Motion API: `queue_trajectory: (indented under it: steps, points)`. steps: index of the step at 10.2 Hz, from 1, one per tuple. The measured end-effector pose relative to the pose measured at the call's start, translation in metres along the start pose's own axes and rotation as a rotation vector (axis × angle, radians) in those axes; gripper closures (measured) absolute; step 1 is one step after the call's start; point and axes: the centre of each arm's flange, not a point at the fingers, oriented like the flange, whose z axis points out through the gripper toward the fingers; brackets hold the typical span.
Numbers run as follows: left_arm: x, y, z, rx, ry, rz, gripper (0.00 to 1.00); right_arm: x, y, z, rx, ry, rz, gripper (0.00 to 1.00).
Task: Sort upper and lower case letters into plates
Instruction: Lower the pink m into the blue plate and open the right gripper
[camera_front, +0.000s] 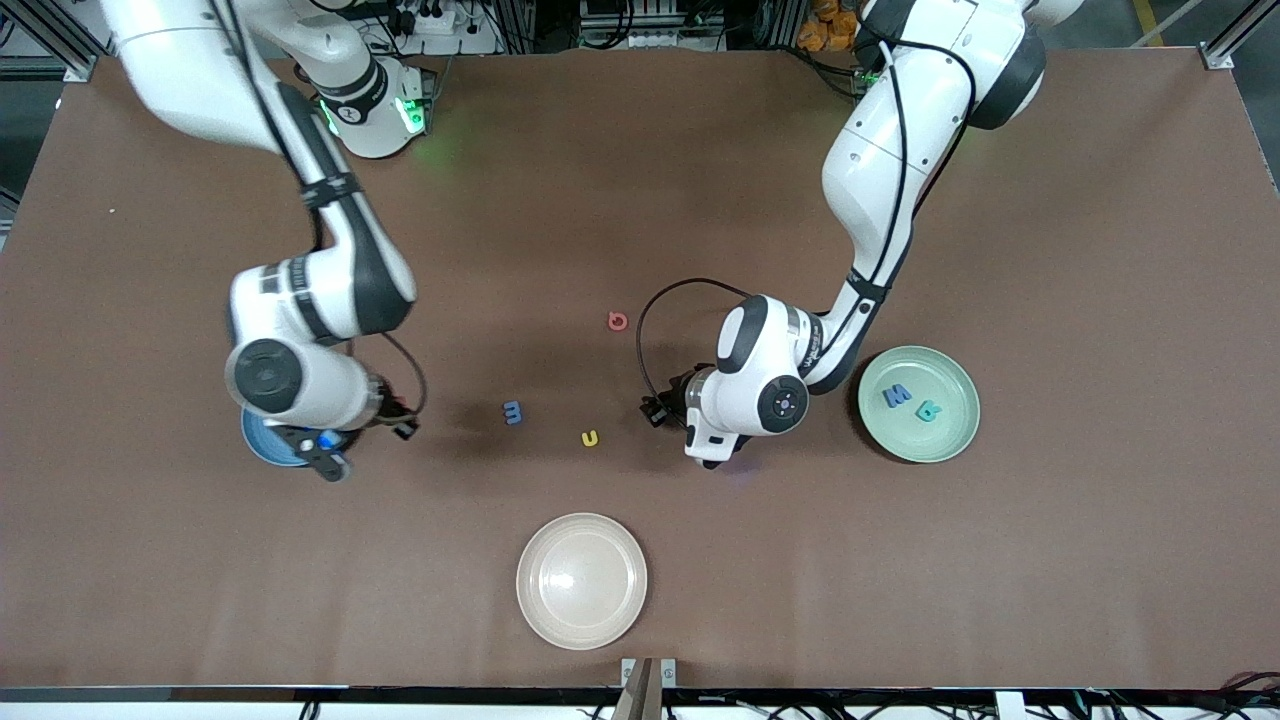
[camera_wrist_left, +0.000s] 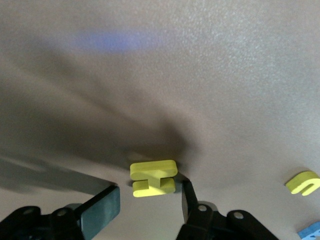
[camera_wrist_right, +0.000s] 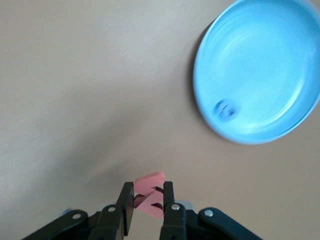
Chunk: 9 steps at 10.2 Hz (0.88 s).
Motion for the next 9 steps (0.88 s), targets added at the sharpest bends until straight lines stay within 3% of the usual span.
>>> queue_trajectory:
  steps: [3,6,9]
  points:
    - [0.000,0.001,-0.001,-0.004,0.001,0.000,0.52,0.064,0.070,0.022,-0.038,-0.008,-0.069,0.72]
    - [0.001,0.000,-0.001,-0.006,-0.003,-0.004,0.52,0.084,0.108,0.074,-0.033,0.024,-0.148,0.72]
    - [0.005,0.000,-0.004,-0.009,0.000,-0.009,0.52,0.104,0.137,0.081,-0.026,0.020,-0.195,0.72]
